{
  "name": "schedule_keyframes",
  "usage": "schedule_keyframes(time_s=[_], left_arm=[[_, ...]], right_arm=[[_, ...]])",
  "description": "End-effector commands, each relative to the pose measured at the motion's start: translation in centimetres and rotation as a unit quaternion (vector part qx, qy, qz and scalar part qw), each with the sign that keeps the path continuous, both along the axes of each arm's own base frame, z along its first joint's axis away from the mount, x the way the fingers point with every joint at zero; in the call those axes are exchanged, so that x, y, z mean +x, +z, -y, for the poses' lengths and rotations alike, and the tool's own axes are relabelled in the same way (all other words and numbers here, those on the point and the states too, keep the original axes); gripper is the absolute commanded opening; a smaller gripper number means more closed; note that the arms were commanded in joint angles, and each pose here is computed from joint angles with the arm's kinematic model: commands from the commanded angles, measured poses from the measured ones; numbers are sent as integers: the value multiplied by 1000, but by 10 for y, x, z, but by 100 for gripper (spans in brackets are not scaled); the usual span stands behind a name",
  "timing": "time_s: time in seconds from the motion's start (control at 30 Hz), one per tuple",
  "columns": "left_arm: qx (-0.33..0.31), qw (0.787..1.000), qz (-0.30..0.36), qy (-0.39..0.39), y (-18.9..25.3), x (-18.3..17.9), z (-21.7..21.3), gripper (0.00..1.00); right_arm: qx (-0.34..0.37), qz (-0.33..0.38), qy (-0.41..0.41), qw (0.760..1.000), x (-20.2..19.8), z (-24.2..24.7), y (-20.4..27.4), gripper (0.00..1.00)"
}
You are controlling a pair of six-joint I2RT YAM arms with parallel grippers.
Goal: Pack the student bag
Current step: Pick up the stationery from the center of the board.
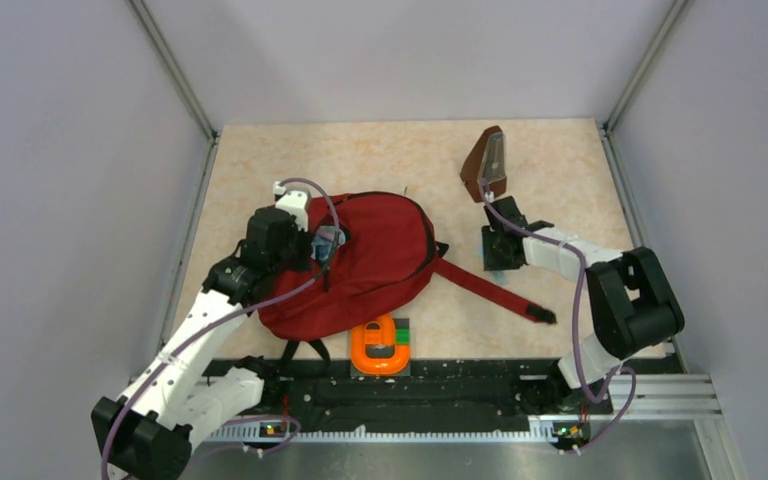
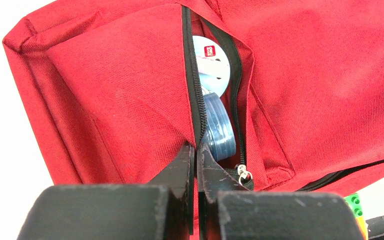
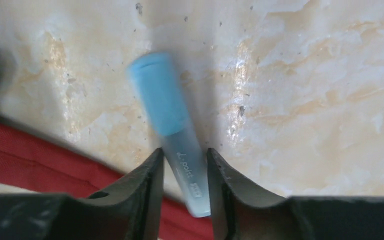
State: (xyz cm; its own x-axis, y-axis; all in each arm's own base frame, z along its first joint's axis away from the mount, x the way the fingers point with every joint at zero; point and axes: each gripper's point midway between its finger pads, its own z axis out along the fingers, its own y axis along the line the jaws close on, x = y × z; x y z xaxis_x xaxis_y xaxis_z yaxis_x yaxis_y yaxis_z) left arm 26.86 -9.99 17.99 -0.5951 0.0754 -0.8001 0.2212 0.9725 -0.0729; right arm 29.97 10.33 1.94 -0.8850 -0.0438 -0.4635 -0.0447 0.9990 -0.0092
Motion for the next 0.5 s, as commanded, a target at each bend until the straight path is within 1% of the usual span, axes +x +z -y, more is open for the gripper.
schedule_keyframes(time_s=[0.0,0.03,0.1,0.13,0.27,0.37,0.47], left_arm=[[-8,999,43,19,17,6,-7,0],[-9,999,44,16,16,6,-6,0],[-9,999,43,14,15,6,-5,0],[-9,999,41,14,14,6,-5,0],[-12,999,33,3,12,7,0,0],[-14,1000,22,-4,8,7,3,0],[-19,1000,18,-12,6,5,6,0]], right_arm=[[-38,12,-25,999,7,16,0,21],[-39,19,-29,999,7,17,3,13],[-30,34,-30,999,8,16,15,3],[-25,45,-29,998,10,15,23,0],[-16,94,-21,995,24,12,70,0],[53,165,45,984,40,-20,122,0],[151,215,130,956,47,-67,162,0]])
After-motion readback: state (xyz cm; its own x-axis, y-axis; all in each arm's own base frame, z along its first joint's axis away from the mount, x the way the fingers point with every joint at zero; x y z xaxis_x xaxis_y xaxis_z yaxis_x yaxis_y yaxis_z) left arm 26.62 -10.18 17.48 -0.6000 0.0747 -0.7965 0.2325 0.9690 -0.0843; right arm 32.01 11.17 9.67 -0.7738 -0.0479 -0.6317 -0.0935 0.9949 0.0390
